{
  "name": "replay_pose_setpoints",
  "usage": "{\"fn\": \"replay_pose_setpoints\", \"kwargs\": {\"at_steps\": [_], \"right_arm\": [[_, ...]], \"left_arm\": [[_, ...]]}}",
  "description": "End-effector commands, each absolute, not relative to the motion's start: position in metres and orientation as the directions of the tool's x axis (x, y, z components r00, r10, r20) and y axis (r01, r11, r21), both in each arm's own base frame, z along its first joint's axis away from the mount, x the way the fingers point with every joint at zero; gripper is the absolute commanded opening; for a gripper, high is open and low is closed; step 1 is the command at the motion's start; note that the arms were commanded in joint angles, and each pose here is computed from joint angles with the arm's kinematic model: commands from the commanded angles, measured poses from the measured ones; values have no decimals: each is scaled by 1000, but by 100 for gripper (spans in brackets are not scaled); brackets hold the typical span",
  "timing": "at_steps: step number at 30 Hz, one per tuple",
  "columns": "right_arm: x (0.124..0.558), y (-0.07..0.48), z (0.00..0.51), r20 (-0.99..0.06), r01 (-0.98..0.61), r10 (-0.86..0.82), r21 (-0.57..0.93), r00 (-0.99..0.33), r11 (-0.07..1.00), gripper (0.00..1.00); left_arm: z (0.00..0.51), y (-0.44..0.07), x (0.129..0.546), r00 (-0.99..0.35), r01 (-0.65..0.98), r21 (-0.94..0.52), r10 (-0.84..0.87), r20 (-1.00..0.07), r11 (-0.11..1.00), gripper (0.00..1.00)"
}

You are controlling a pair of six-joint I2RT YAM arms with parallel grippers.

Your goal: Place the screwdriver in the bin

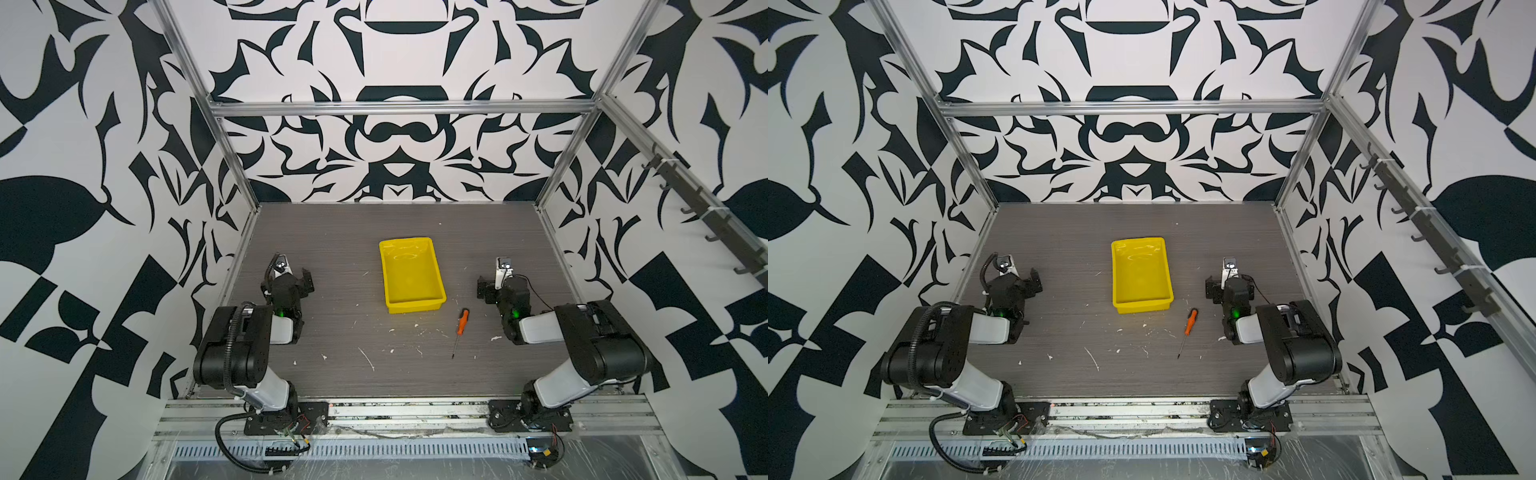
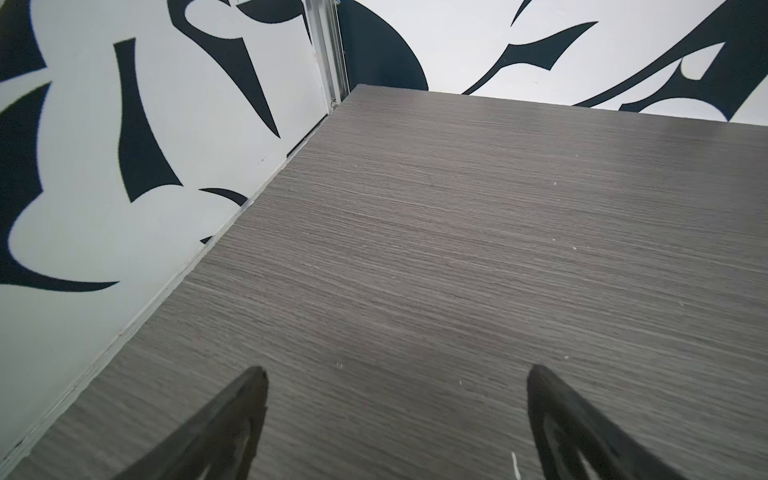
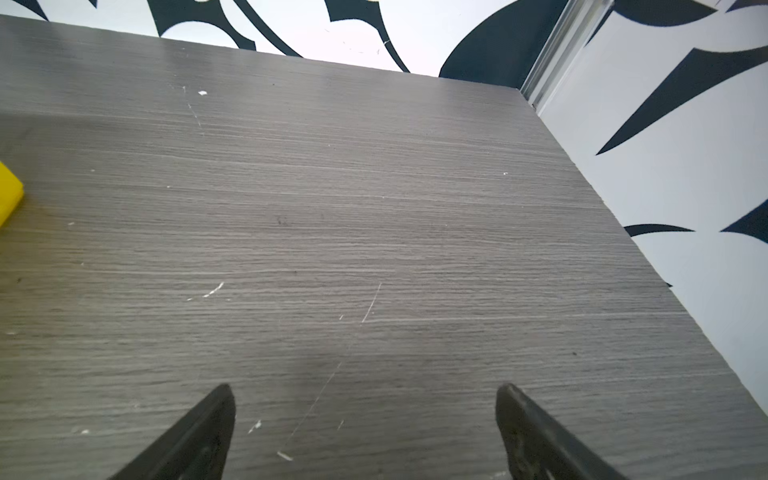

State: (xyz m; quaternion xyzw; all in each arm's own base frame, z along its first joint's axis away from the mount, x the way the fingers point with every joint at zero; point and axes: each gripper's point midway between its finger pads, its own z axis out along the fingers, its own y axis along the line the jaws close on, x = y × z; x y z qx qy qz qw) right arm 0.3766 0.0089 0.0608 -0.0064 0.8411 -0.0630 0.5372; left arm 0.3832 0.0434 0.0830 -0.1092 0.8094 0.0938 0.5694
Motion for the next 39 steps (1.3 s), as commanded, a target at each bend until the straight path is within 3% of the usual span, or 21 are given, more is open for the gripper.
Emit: {"fn": "replay_pose_setpoints", "kwargs": {"at_steps": [1, 30, 36, 39], "right_arm": [[386, 8, 80, -926, 68, -67, -99, -371, 993, 100], [383, 9, 82, -935, 71, -58, -88, -351, 994, 100], [367, 14, 108, -958, 89, -91, -119, -271, 989, 100], [362, 11, 122, -940, 121, -52, -99, -339, 988, 100]], "left_arm": [[94, 44, 388, -292, -288, 6, -82, -953, 958, 100], [96, 36, 385, -277, -242, -4, -73, -958, 970, 100], [108, 33, 379, -247, -220, -9, -64, -967, 975, 100], [116, 35, 377, -262, -237, -13, -77, -962, 971, 100]]}}
